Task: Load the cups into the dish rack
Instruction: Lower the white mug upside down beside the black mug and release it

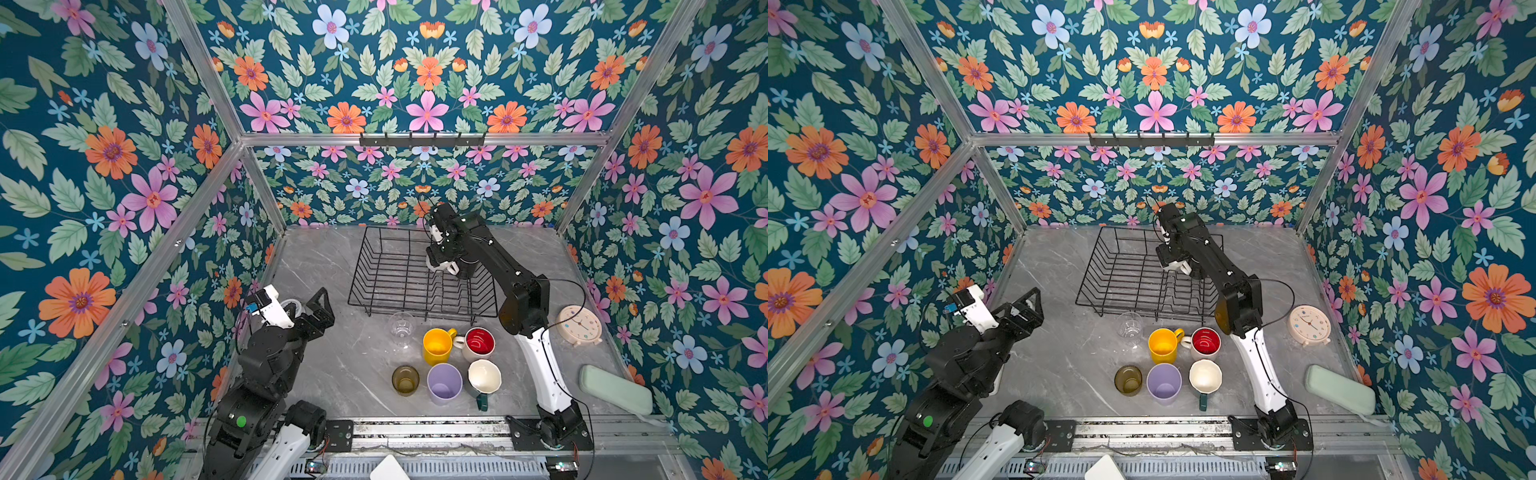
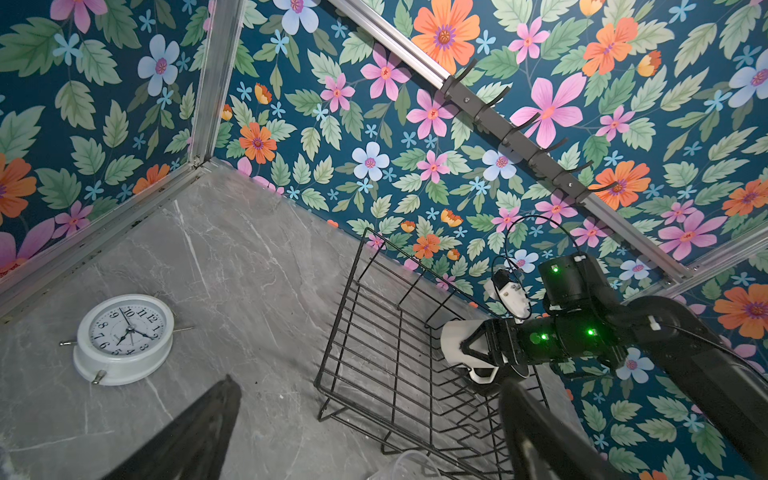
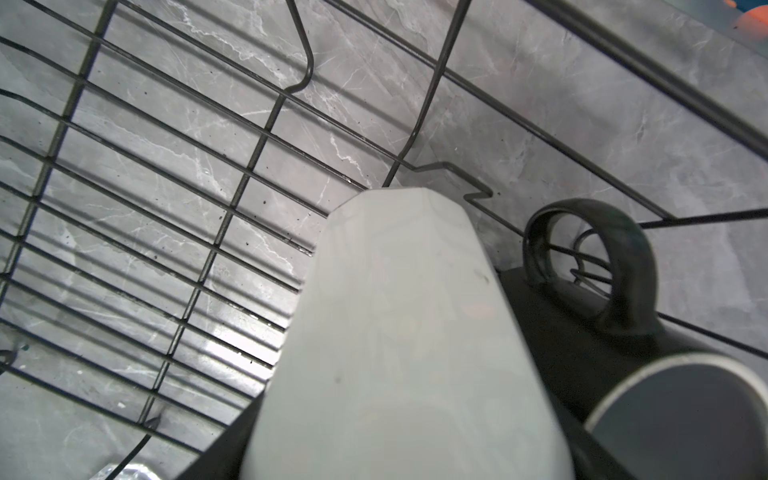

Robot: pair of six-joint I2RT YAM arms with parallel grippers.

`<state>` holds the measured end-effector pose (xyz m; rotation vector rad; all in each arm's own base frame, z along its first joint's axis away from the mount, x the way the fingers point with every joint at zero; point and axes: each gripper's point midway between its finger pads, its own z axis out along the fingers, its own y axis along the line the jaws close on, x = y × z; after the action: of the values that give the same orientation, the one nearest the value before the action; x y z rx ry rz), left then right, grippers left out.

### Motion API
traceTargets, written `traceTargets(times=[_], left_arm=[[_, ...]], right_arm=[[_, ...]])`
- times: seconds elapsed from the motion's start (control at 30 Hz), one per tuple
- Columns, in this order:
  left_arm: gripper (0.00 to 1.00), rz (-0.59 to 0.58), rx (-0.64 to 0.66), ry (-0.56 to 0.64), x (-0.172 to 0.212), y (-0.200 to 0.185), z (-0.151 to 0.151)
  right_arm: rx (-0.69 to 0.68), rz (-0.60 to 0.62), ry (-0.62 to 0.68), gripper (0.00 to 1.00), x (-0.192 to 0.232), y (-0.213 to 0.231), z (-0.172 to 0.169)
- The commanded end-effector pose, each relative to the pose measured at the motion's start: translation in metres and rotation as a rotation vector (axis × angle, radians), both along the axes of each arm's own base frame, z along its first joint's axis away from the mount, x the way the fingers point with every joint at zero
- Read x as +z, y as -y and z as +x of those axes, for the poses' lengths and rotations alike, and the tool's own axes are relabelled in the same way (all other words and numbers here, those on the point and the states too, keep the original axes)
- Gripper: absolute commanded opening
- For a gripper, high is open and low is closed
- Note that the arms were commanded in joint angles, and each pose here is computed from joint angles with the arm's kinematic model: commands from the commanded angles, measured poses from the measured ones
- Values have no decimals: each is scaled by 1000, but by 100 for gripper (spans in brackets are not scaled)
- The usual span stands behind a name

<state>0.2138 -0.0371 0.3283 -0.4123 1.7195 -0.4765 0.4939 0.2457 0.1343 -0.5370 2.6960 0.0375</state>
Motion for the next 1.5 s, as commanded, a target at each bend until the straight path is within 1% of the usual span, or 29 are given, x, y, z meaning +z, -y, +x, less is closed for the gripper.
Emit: traceTargets(times=[0.0,0.03,0.1,0.2,0.33,0.4,0.47,0.67,0.9,1.07,1.27,1.47], left_arm=[[100,5,-5,5,1,1,1],[100,4,-5,6,2,1,1],[100,6,-5,4,1,2,2],[100,6,-7,4,1,2,3],[100,7,-9,2,1,3,3],[100,7,-9,2,1,3,3],[100,6,-10,2,1,3,4],[100,5,-11,2,1,4,3],[100,6,-12,0,0,4,4],[100,4,-9,1,0,3,3],[100,2,-7,0,0,2,2],[100,1,-2,-6,-2,1,1]], right_arm=[[18,-45,-63,0,-9,7,-14],[18,-46,-65,2,-11,7,-13],[20,-48,-67,9,-12,6,-13],[20,-49,-73,24,-15,6,-12],[26,-45,-80,41,-17,5,-13],[28,-42,-80,52,-17,3,-13],[29,-38,-75,60,-16,3,-12],[41,-33,-74,74,-16,2,-12],[48,-29,-66,86,-13,1,-12],[48,-30,-59,90,-12,1,-11],[48,-20,-38,92,-1,1,-11],[39,12,5,92,24,0,-12]])
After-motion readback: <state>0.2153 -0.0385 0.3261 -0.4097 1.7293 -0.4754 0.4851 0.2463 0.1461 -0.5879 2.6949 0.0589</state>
